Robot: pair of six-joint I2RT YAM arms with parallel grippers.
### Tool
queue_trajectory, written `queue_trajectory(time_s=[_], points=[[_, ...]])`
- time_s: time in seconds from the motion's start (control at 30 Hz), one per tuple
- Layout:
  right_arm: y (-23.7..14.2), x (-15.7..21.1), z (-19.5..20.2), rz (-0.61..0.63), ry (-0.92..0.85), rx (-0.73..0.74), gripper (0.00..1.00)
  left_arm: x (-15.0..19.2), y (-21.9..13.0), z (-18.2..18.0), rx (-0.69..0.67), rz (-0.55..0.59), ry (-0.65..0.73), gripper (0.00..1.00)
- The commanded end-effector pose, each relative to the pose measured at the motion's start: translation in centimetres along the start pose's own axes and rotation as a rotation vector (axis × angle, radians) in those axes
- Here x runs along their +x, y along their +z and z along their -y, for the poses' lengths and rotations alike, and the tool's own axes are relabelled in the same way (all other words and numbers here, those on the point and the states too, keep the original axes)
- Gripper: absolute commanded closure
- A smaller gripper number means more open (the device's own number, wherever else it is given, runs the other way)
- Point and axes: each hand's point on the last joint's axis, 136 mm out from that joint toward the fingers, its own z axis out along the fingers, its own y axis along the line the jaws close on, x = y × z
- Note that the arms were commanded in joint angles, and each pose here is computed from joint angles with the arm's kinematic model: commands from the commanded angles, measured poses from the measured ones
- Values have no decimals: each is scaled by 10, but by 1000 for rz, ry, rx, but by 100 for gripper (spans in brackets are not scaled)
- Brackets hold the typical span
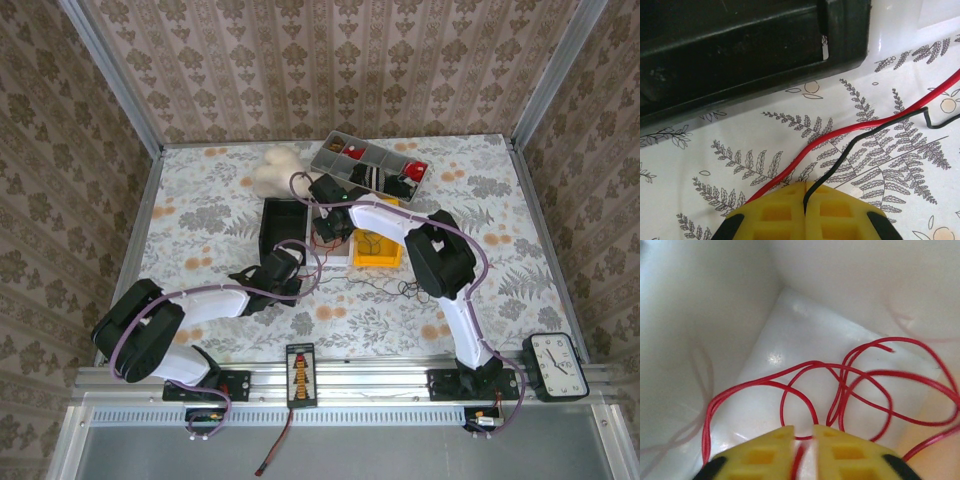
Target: Untangle the cables
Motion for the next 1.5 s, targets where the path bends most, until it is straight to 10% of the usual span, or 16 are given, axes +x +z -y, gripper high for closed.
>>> queue_trajectory(time_s=[0.0, 0.3, 0.53, 0.83, 1.0, 1.47], points=[[-49, -34, 2, 140, 28, -3, 71, 13, 7, 4, -2, -60, 57, 100], [-91, -49, 5, 263, 80, -15, 47, 5, 2, 11, 2, -36, 86, 100], [-119, -33, 3, 320, 99, -77, 47, -17, -20, 18, 47, 55, 78, 100], [-142, 29, -37, 306, 40, -256, 47, -59, -84, -5, 29, 313, -69, 34], [-133, 57, -74, 234, -28, -336, 47, -71, -112, -38, 19, 422, -243, 29], [-81, 103, -118, 29, -113, -401, 46, 7, -69, -60, -78, 7, -365, 34]])
